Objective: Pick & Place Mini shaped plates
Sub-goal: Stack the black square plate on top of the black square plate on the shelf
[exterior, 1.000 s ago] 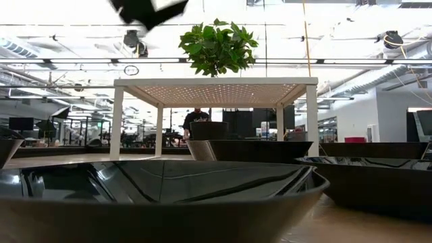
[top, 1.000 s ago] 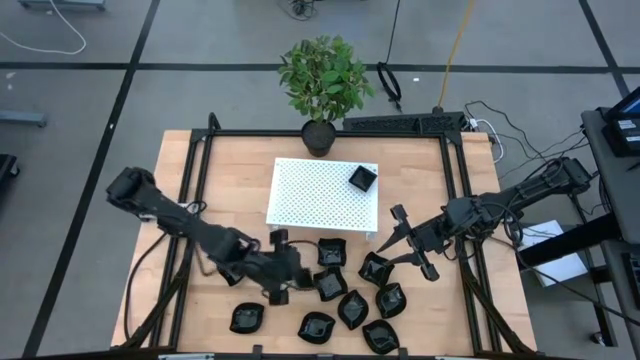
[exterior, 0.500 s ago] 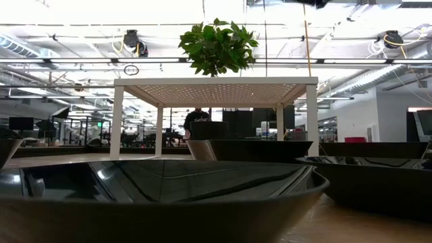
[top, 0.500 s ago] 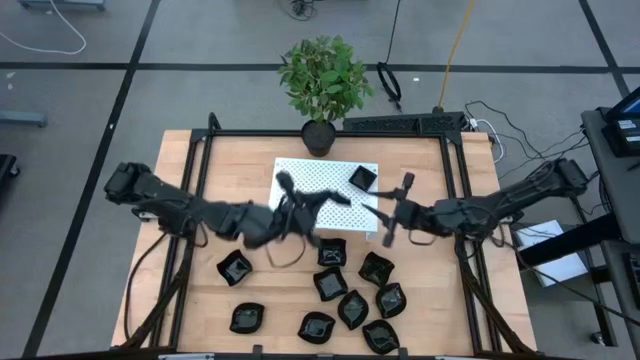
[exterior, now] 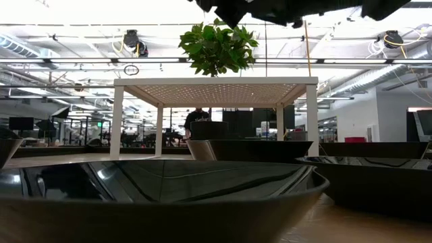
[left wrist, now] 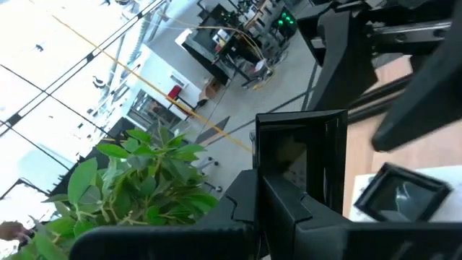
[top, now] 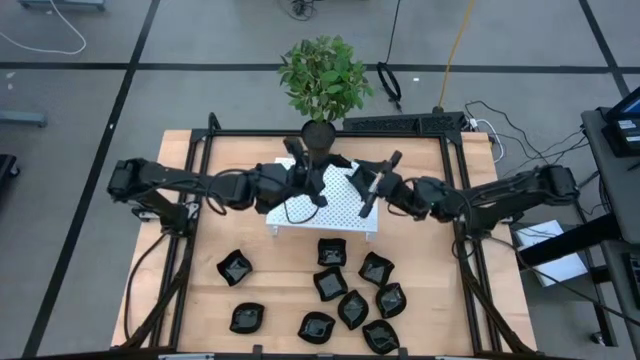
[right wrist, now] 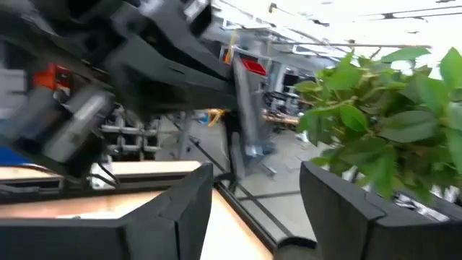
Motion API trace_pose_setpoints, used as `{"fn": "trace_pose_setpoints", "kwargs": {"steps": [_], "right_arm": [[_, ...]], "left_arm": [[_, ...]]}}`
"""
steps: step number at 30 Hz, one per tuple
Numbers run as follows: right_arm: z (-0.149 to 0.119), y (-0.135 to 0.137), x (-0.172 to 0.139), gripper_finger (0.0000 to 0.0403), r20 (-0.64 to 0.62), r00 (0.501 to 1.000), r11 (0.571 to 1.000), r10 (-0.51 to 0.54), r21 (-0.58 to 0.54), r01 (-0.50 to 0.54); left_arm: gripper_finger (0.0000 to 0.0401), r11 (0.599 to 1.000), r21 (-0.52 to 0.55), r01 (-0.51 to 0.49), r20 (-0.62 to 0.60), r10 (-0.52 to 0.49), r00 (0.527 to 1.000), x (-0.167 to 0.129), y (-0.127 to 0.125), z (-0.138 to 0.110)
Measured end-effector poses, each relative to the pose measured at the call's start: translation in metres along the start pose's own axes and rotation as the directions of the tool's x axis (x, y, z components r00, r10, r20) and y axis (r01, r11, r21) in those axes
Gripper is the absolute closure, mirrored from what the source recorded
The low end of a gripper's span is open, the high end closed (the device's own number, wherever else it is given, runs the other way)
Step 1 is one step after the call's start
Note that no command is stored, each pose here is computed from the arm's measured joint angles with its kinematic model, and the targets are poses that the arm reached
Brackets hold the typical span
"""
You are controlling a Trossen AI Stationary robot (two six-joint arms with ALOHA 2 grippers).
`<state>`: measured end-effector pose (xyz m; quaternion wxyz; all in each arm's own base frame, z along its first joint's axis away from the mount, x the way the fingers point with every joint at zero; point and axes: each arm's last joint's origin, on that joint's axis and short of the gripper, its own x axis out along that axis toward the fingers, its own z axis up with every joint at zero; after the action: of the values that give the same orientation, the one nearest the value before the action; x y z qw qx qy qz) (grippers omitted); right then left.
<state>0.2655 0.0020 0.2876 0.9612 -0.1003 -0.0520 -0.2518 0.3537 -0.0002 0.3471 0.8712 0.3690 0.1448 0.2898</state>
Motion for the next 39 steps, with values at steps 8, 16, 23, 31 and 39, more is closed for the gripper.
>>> {"fn": "trace_pose_setpoints", "kwargs": {"steps": [8,16,23,31,39], "right_arm": [[-0.013,-0.011,0.018,0.0219,0.033,0.999,0.998,0.023,0.063,-0.025],[-0.013,-0.013,0.019,0.0270,0.040,0.999,0.998,0.011,0.058,-0.013],[-0.013,-0.013,0.019,0.0324,0.038,0.999,0.998,0.014,0.056,-0.016],[-0.013,-0.013,0.019,0.0392,0.039,0.999,0.999,0.013,0.035,-0.014],[-0.012,-0.014,0.019,0.0402,0.047,0.999,1.000,0.007,0.018,-0.008]], "left_arm": [[0.0391,0.999,0.015,0.038,0.034,-0.038,0.999,0.006,0.004,-0.004],[0.0389,0.999,0.020,0.026,0.042,-0.027,0.999,0.006,0.005,-0.003],[0.0394,1.000,0.000,0.009,0.056,-0.009,0.998,0.006,0.007,-0.002],[0.0392,1.000,-0.020,0.008,0.059,-0.007,0.998,0.006,0.007,-0.001],[0.0367,0.997,-0.074,0.025,0.072,-0.020,0.997,0.004,0.005,0.001]]}}
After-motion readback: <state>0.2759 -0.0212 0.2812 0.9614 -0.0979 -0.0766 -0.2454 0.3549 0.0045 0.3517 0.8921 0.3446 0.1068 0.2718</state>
